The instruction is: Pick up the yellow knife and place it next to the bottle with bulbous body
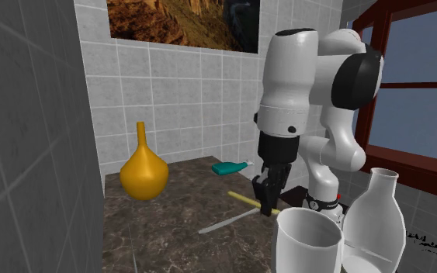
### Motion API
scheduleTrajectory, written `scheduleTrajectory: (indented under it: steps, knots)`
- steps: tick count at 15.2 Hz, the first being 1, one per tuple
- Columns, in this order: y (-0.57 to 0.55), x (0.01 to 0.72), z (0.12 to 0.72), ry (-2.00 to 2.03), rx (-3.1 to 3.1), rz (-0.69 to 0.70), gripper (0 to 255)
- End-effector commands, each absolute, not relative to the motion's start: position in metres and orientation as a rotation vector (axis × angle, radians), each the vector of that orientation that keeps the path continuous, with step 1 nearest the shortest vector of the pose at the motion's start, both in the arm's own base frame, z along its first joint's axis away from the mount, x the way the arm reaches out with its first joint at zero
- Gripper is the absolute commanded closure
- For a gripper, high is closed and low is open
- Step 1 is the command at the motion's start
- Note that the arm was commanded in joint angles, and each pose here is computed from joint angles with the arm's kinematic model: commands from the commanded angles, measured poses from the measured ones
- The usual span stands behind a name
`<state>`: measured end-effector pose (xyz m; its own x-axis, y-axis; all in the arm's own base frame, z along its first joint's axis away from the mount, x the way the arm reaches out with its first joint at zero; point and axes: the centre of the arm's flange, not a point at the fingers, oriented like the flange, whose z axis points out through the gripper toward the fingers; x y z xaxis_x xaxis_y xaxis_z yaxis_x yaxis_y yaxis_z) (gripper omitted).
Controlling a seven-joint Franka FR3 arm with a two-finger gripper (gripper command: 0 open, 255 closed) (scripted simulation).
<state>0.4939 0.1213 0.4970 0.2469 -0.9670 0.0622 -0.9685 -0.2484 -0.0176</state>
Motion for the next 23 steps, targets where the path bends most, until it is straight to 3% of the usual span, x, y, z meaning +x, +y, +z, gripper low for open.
scheduleTrajectory:
  steps: [1, 23]
  knots:
    - [0.122, 0.493, 0.486, -1.911, 2.462, 0.094, 255]
    - [0.122, 0.493, 0.37, -1.911, 2.462, 0.094, 255]
